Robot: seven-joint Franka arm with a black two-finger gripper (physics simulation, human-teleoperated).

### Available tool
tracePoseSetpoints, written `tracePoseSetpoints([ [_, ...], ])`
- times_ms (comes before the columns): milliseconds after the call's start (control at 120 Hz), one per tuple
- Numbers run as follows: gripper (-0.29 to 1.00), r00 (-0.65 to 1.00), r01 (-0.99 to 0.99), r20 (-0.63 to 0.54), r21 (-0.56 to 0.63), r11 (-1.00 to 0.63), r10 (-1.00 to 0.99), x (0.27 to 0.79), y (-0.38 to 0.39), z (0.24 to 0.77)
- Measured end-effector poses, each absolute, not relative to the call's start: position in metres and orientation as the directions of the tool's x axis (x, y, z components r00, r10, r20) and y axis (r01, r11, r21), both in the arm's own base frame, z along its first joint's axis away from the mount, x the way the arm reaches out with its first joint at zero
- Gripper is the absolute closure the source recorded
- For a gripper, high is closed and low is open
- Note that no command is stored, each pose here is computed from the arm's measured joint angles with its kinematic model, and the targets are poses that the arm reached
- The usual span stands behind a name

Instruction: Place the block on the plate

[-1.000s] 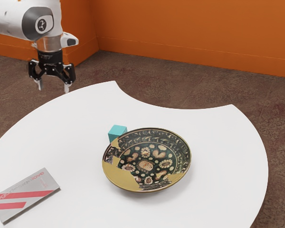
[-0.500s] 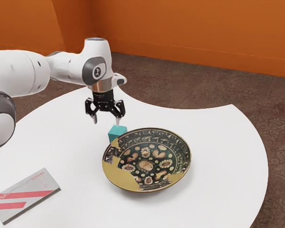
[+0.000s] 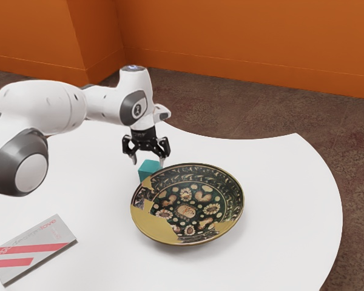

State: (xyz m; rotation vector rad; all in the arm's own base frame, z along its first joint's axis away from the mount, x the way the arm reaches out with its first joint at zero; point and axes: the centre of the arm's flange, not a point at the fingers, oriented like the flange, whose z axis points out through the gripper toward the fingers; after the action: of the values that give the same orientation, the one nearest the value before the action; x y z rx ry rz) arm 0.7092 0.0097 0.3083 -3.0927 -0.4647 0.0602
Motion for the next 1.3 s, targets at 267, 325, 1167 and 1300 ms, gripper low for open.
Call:
tracePoseSetpoints([
  [267,0.0,0.956,0.294,-0.013,-0.011,-0.956,0.294,0.715,0.017,0.299],
  [325,0.0,0.957,0.29,-0.005,-0.01,-0.957,0.29,0.718,0.016,0.298],
  [1167,0.0,0.951,0.308,-0.036,0.005,-0.951,0.307,0.716,0.026,0.267],
  [1300,0.01,0.949,0.313,-0.039,0.013,-0.95,0.312,0.716,0.026,0.266],
])
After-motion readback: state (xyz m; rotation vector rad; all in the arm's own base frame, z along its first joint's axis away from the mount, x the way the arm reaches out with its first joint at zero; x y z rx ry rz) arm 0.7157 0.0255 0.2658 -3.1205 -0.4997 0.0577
